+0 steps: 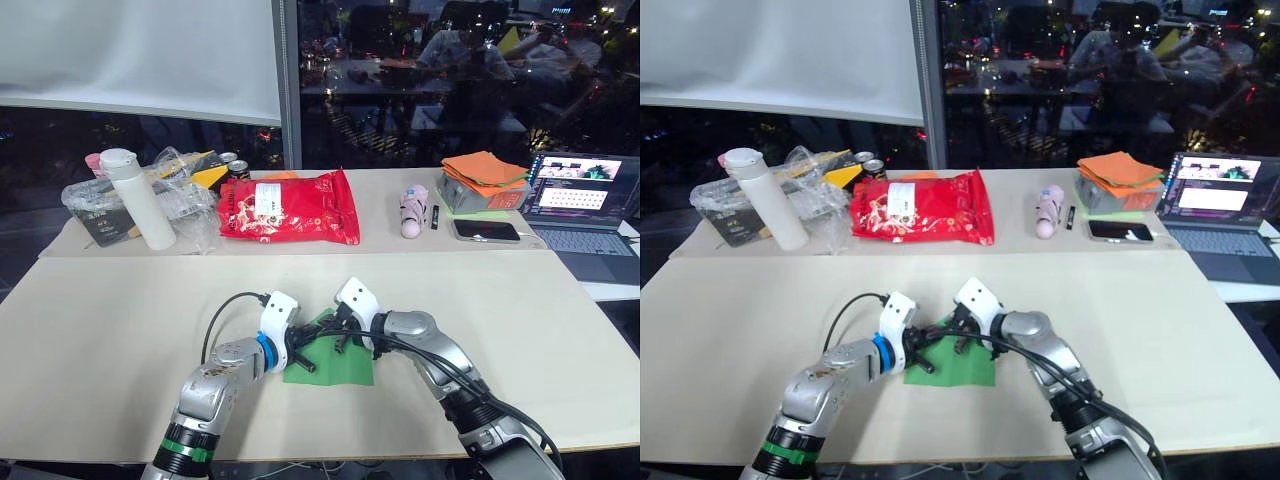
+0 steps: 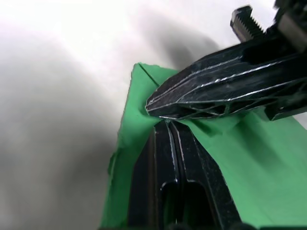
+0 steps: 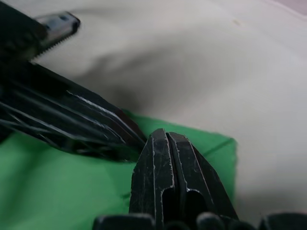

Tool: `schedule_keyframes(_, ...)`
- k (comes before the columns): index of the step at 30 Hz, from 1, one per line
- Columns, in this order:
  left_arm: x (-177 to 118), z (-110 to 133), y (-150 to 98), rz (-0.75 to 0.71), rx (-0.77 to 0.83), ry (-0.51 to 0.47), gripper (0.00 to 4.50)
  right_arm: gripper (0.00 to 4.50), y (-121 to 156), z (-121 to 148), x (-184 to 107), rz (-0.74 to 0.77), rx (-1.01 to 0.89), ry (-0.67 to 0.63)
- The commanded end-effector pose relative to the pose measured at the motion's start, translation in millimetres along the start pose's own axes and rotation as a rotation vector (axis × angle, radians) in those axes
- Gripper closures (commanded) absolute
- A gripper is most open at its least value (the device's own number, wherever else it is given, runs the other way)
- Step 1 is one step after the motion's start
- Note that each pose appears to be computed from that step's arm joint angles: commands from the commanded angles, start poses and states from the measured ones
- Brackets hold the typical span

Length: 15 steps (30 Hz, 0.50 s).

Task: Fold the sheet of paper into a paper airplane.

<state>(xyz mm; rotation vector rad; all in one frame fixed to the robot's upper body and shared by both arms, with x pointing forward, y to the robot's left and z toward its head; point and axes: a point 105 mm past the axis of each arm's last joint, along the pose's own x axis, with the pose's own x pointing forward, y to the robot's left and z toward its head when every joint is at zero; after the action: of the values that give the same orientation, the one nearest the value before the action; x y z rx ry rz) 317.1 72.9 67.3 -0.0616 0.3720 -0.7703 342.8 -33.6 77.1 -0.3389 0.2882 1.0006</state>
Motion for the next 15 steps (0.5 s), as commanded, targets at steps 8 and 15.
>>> schedule_keyframes(8,-7.9,9.9,12.0,0.028,0.011,-0.041,4.46,4.5,1.1,7.7,9.2,-0.024,-0.017,0.001)
schedule_keyframes(15,-17.6,3.1,22.4,0.057,-0.029,-0.02,4.46,4.5,-2.2,-1.7,0.3,-0.049,0.004,0.042)
